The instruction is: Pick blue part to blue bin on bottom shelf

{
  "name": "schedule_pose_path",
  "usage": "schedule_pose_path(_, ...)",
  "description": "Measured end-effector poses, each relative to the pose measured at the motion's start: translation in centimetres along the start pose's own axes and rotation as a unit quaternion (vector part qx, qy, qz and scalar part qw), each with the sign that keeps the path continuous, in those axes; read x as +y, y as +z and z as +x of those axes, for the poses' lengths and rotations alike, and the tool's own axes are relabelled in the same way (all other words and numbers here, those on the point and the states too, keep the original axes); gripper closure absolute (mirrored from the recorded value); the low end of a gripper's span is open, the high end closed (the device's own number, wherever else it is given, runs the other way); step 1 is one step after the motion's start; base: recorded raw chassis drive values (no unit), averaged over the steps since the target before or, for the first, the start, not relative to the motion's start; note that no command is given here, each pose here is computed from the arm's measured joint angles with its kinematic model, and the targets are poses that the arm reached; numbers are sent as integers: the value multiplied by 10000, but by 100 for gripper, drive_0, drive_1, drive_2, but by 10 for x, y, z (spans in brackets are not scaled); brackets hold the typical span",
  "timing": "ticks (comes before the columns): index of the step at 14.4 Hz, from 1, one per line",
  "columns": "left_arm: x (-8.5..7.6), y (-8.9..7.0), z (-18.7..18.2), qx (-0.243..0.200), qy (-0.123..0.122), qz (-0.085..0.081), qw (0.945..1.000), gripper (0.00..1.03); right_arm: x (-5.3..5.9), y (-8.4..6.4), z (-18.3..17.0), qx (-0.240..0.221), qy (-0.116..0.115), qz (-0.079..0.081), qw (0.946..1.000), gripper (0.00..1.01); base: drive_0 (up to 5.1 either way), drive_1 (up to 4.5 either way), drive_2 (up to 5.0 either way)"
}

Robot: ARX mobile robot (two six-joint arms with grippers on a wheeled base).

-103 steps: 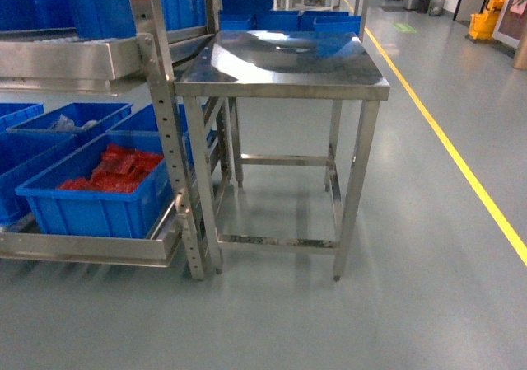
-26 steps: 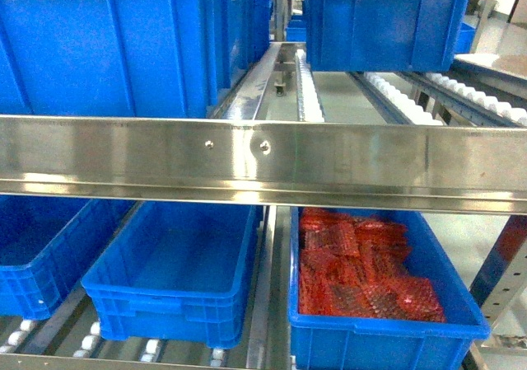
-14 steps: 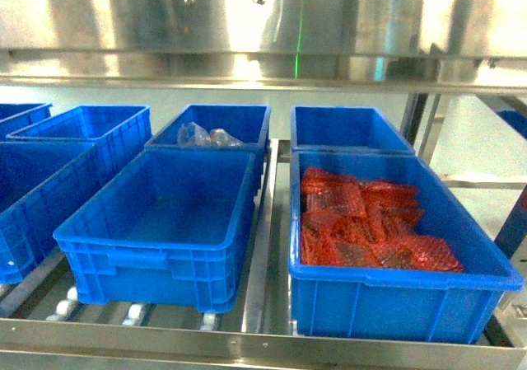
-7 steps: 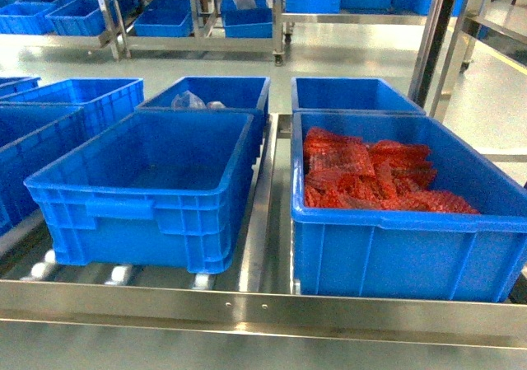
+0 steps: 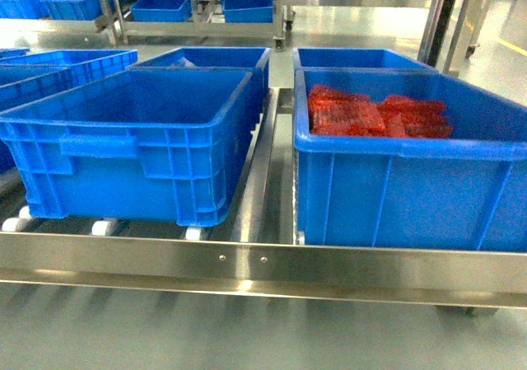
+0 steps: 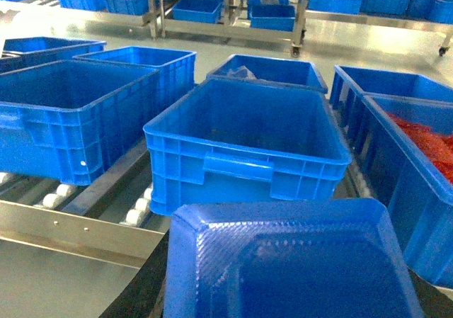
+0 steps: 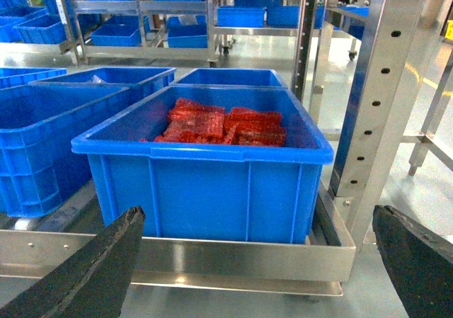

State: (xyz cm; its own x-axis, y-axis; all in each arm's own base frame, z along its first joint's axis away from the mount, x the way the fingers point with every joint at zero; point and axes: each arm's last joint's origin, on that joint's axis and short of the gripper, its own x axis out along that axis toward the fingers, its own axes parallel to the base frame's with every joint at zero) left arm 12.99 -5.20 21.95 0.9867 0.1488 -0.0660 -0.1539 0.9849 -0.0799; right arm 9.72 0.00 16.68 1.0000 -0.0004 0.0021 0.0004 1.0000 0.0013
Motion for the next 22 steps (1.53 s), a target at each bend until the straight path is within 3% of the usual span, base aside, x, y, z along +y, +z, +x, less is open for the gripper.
schedule_pose_path(14, 0, 0, 0, 0, -4, 0, 10000, 59, 0, 0, 0, -6, 2, -6, 10000, 3, 0, 0, 0)
schedule_pose_path(22, 0, 0, 0, 2, -7, 1, 10000, 59, 0, 0, 0, 11, 2, -6, 10000, 3, -1, 433, -434)
